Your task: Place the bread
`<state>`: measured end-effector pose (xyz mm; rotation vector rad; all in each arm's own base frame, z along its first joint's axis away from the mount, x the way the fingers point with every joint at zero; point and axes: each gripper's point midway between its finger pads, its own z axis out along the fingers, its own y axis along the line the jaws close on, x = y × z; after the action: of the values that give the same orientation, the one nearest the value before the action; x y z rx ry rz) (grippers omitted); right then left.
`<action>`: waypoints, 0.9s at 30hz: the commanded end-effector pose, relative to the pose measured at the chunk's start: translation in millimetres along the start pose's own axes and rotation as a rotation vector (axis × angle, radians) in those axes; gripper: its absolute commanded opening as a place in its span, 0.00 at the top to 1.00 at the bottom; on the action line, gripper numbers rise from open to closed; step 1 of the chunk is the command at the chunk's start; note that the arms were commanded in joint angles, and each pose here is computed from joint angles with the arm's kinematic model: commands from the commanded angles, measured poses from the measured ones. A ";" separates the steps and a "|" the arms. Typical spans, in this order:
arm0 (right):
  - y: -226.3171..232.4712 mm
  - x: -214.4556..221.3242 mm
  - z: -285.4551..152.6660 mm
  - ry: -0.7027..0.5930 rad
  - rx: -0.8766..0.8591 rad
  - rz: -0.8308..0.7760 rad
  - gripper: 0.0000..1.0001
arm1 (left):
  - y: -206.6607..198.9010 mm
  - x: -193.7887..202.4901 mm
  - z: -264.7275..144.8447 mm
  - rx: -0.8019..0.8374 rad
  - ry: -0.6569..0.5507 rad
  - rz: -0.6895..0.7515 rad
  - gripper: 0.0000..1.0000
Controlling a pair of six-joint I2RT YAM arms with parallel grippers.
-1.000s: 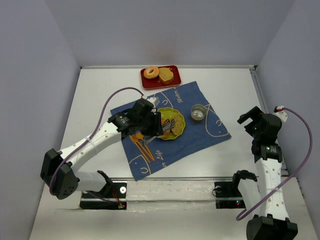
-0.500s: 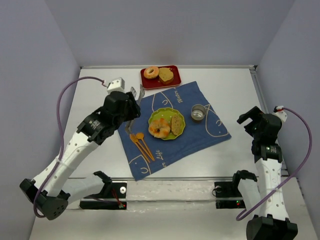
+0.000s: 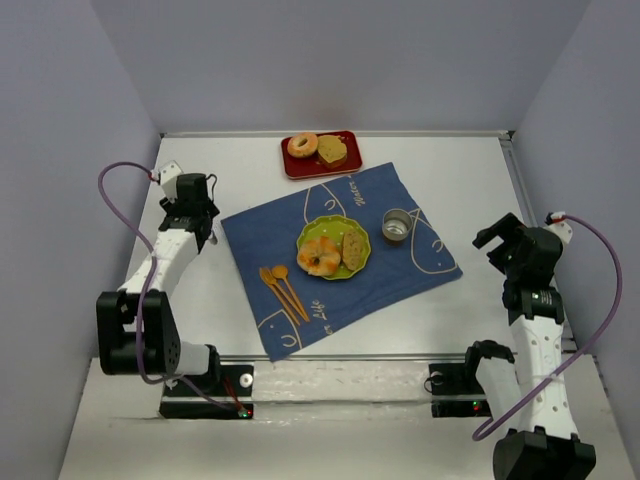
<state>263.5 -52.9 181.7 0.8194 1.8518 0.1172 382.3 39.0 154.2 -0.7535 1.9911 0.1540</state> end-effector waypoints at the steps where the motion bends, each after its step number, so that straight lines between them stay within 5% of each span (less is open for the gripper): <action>1: 6.5 -11.7 0.3 -0.041 -0.024 -0.005 0.01 | 12.0 -45.4 40.8 -0.012 -0.174 -0.032 0.42; 6: 3.8 -15.0 -2.7 -0.067 -0.015 -0.001 0.01 | 21.3 -15.5 75.9 -0.083 -0.044 0.005 0.47; 8: 4.7 -15.5 -3.3 -0.068 -0.019 -0.001 0.01 | 30.9 -9.0 80.4 -0.137 -0.020 0.005 0.37; 15: 6.9 -13.7 -3.3 -0.056 -0.031 -0.008 0.01 | 55.0 27.7 99.9 -0.203 0.150 0.018 0.33; 23: 7.6 -17.7 -7.3 -0.080 -0.037 0.003 0.00 | 53.6 42.0 89.1 -0.176 0.219 0.008 0.01; 27: 8.2 -17.6 -7.9 -0.078 -0.040 0.006 0.00 | 48.1 23.0 73.1 -0.154 0.183 -0.033 0.01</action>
<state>260.8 -52.5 189.6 0.8073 1.8170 0.1231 396.6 98.1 38.0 -0.9080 2.2683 0.2871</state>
